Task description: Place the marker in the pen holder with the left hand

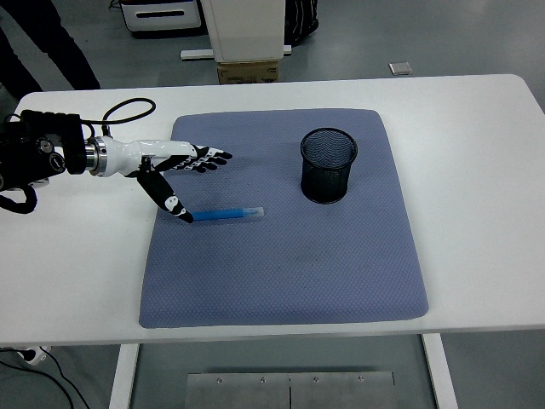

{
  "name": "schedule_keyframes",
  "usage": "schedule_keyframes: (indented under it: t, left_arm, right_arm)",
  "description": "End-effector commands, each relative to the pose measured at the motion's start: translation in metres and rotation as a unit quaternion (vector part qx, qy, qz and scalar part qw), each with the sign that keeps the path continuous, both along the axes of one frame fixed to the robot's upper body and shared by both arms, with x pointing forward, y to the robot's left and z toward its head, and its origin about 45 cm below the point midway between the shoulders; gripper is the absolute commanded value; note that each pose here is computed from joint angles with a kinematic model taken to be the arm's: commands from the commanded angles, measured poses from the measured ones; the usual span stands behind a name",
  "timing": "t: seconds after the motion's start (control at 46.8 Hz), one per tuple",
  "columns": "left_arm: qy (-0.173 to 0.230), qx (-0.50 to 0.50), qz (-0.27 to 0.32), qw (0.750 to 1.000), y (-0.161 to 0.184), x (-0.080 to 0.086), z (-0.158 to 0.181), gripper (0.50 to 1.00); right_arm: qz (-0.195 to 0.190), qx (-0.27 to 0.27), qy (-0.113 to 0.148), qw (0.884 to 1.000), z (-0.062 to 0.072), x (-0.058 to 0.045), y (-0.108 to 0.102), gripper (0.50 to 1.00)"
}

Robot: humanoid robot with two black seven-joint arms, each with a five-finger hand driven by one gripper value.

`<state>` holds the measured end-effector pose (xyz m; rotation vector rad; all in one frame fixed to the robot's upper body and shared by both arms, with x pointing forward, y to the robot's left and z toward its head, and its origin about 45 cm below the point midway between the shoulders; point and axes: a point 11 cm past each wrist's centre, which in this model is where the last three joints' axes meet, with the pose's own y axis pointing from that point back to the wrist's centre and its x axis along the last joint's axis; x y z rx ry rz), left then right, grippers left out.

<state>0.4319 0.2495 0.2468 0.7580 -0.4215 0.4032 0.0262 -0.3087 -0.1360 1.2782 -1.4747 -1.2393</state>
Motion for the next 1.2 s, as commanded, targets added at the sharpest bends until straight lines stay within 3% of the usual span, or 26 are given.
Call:
schedule_keyframes:
  t: [0.0, 0.171, 0.577, 1.175]
  left_arm:
    - [-0.006, 0.031, -0.028, 0.999, -0.002, -0.002, -0.003, 1.000]
    - [-0.006, 0.048, -0.051, 0.998, -0.009, -0.002, -0.001, 1.000]
    - [-0.010, 0.040, -0.106, 0.993, -0.063, -0.002, 0.002, 1.000]
    - [-0.014, 0.096, -0.099, 0.990, -0.061, 0.007, 0.002, 1.000]
  right_arm:
    - [0.000, 0.000, 0.000, 1.000, 0.000, 0.000, 0.000, 1.000]
    - [0.000, 0.000, 0.000, 1.000, 0.000, 0.000, 0.000, 1.000]
    - [0.000, 0.000, 0.000, 1.000, 0.000, 0.000, 0.000, 1.000]
    - [0.000, 0.000, 0.000, 1.000, 0.000, 0.000, 0.000, 1.000]
